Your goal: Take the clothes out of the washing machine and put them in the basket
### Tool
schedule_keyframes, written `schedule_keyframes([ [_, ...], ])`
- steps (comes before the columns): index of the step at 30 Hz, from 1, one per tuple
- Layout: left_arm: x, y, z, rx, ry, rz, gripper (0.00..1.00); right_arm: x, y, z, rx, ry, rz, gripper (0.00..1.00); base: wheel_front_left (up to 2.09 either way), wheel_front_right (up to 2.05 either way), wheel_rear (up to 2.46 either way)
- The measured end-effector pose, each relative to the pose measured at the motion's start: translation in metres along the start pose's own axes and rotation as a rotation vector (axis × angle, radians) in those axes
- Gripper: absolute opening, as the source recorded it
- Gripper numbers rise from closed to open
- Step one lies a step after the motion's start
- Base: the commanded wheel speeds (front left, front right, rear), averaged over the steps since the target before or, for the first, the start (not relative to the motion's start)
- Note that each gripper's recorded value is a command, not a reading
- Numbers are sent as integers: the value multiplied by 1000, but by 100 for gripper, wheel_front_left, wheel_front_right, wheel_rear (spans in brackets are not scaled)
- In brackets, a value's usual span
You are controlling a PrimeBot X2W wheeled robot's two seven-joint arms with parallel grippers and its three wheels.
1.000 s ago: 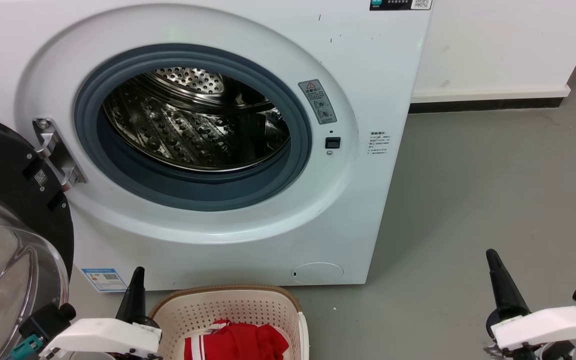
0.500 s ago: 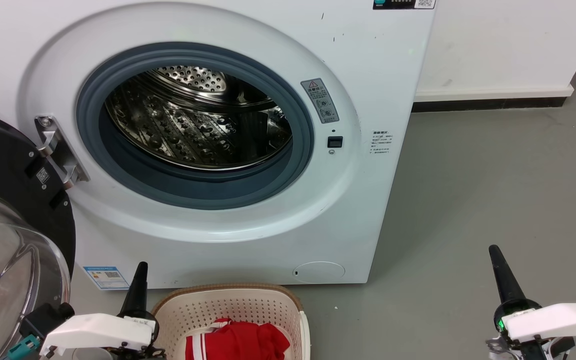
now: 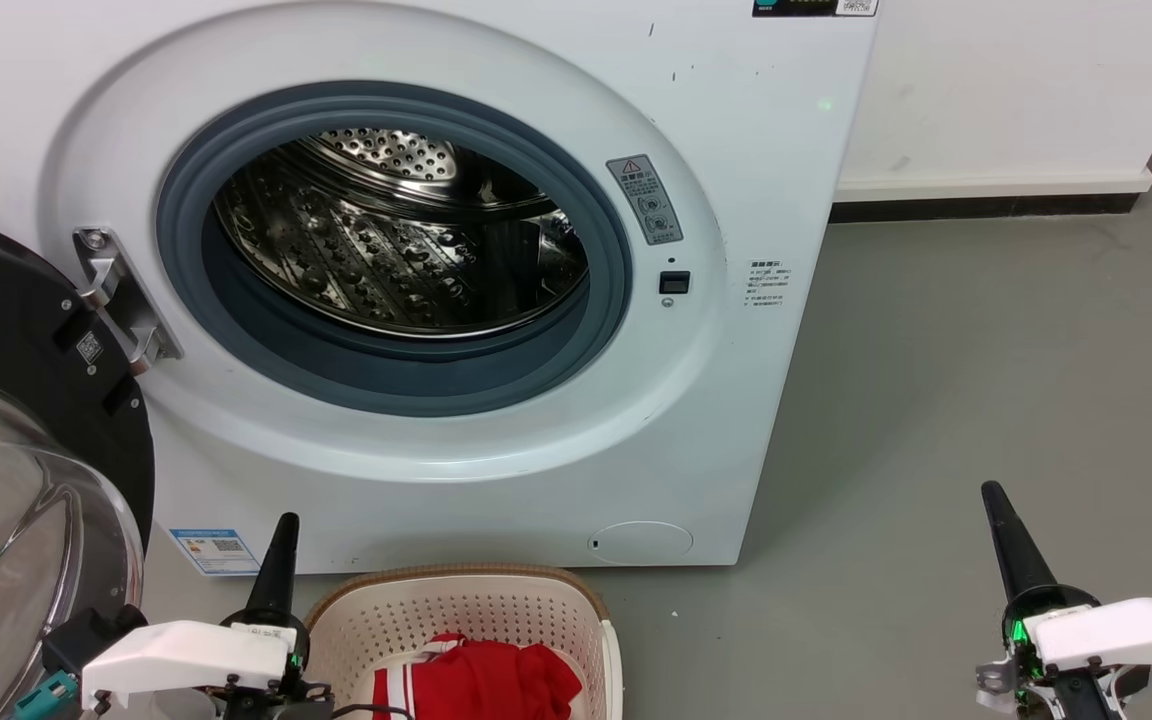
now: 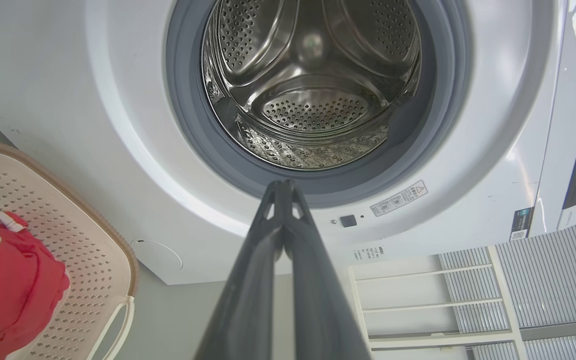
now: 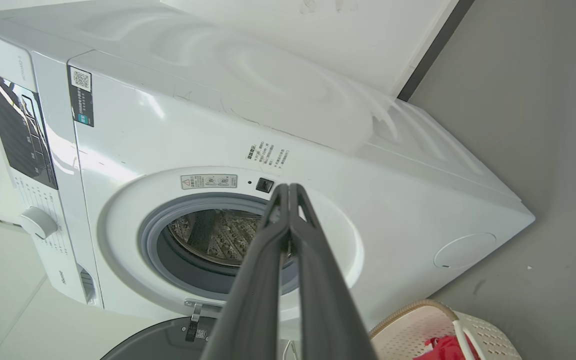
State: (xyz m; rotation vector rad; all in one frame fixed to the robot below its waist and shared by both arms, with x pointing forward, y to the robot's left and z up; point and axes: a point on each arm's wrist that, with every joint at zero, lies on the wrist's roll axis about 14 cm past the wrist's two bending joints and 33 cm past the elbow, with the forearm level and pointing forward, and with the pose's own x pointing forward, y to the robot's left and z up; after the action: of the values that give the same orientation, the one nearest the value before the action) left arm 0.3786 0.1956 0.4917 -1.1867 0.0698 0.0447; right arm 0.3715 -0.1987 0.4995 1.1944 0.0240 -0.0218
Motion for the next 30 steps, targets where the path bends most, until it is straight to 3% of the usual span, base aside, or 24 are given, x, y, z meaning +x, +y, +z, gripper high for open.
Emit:
schedule_keyframes([
  [30, 6, -7, 5, -263, -6, -40, 0, 11, 3, 2, 257, -1, 13, 0, 0, 0, 0],
])
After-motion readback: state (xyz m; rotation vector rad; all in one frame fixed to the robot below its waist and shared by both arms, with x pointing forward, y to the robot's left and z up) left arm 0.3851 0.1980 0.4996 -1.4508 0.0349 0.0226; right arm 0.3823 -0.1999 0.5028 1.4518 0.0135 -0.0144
